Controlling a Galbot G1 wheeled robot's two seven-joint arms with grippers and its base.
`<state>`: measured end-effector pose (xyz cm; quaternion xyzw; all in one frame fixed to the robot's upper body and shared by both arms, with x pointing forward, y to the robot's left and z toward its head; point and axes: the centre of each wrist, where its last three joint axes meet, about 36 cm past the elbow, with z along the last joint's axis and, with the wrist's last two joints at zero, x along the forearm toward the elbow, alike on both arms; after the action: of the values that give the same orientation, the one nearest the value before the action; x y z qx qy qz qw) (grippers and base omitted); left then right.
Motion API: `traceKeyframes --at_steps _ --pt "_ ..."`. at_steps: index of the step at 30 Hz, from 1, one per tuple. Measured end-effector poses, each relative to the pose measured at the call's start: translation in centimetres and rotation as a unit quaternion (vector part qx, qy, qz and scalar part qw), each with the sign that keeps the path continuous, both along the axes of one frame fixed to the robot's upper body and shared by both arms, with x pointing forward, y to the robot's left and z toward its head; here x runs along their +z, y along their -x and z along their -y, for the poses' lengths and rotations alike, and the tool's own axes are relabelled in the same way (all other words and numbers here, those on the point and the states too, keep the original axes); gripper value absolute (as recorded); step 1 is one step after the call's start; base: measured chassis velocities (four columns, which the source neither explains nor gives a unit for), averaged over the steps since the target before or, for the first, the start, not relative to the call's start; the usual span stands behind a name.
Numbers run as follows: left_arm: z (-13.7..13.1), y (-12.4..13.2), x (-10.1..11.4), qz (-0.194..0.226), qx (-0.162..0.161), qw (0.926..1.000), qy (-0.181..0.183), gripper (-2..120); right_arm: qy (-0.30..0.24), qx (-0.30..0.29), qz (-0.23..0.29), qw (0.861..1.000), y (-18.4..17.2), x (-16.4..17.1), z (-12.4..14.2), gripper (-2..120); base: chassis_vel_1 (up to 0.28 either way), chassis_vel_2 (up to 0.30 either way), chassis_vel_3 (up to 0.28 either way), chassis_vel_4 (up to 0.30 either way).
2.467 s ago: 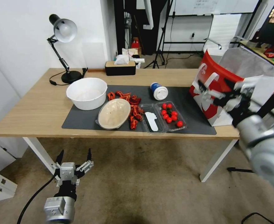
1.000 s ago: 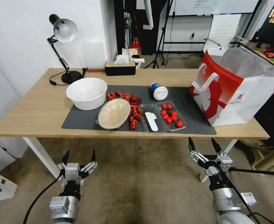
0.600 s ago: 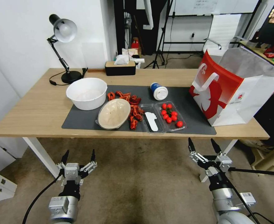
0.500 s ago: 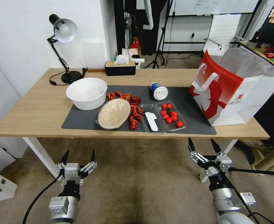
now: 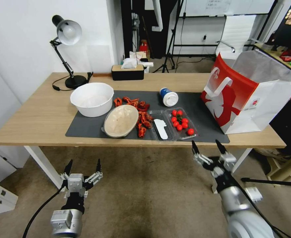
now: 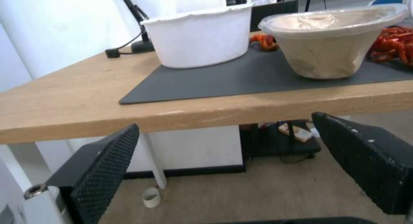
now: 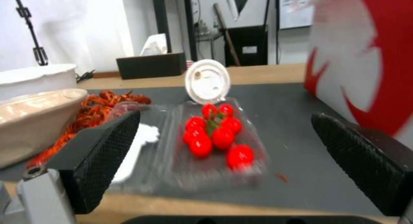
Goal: Pick up the trash from the table and place it into the takeout bag.
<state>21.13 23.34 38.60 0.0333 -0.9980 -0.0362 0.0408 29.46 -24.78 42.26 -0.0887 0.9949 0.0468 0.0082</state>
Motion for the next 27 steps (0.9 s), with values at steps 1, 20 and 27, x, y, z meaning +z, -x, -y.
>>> traceKeyframes --at_steps 1,20,27 --pt "0.0 0.0 0.0 0.0 0.0 1.0 0.0 100 0.0 0.0 0.0 1.0 0.0 0.0 0.0 100 0.0 0.0 0.0 0.0" --pt "-0.9 -2.1 -0.2 0.002 0.022 0.9998 -0.002 100 0.07 0.067 -0.051 0.994 -16.4 6.5 -4.6 100 0.0 0.0 0.0 0.0" --pt "-1.3 -2.1 -0.2 0.001 0.03 0.9995 -0.004 100 0.084 0.06 -0.057 0.993 -23.0 9.5 -8.8 100 0.0 0.0 0.0 0.0"
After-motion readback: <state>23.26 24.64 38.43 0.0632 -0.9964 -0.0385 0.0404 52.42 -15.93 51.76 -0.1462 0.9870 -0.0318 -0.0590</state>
